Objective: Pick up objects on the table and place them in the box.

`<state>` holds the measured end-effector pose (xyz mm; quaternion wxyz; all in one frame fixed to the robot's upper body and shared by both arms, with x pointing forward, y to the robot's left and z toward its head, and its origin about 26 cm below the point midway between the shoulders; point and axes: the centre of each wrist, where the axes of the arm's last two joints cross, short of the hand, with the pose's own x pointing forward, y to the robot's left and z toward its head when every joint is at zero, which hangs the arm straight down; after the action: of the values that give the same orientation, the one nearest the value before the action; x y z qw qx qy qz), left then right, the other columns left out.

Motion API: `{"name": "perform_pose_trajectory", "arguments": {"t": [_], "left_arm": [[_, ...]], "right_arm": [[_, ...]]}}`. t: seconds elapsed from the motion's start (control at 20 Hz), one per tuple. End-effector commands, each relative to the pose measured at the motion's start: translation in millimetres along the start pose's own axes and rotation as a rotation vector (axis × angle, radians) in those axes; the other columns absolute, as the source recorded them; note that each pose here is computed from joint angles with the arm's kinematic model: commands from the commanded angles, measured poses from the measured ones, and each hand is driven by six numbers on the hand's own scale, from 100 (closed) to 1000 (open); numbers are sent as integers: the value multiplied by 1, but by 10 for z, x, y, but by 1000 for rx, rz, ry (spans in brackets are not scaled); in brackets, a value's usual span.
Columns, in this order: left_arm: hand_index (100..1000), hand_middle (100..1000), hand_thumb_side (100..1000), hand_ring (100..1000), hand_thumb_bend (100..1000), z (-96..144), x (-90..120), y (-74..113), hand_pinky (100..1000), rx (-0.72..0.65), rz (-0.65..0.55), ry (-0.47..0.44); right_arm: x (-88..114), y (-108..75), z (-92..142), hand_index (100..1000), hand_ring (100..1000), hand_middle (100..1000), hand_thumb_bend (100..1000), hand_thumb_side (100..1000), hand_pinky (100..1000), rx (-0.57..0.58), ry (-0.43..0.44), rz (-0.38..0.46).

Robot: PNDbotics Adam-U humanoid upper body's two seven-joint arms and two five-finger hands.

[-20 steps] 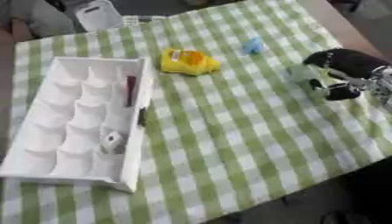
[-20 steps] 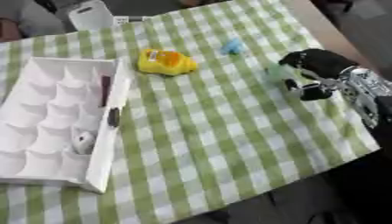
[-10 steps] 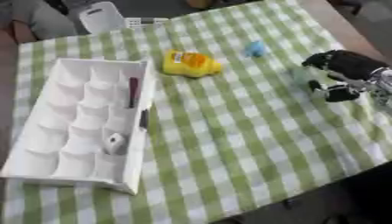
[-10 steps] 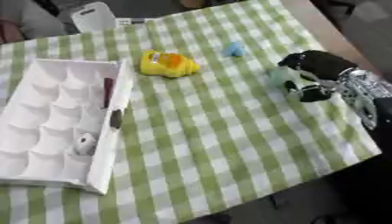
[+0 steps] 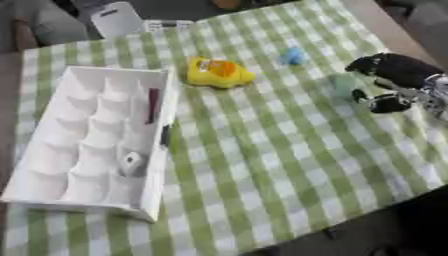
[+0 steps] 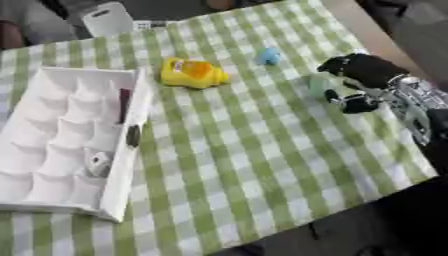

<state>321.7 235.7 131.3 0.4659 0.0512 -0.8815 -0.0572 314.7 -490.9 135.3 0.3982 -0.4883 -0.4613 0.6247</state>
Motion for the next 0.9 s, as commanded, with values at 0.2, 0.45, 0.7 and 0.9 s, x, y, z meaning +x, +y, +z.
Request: {"name": "perform_pose_trajectory", "arguments": {"t": [0.2,0.45,0.7,0.9], "left_arm": [[860,937,951,655,147,-64,73,41,751,-17,-15,-35],[861,937,952,655,144,-68,73,36,752,-19,-12,-36],[861,938,954,655,143,-70,70,32,752,-21,-10,-37],[861,938,955,654,142,-74,71,28,752,-23,-9,-38]], "right_arm": [[-163,-182,74,954,810,836,149,241,899,-13,31,51],[-169,-155,77,954,809,835,138,241,897,-2,37,57],[-188,-129,90,953,808,833,136,243,897,8,48,59],[-193,-106,94,953,808,833,133,244,897,16,54,59]]}}
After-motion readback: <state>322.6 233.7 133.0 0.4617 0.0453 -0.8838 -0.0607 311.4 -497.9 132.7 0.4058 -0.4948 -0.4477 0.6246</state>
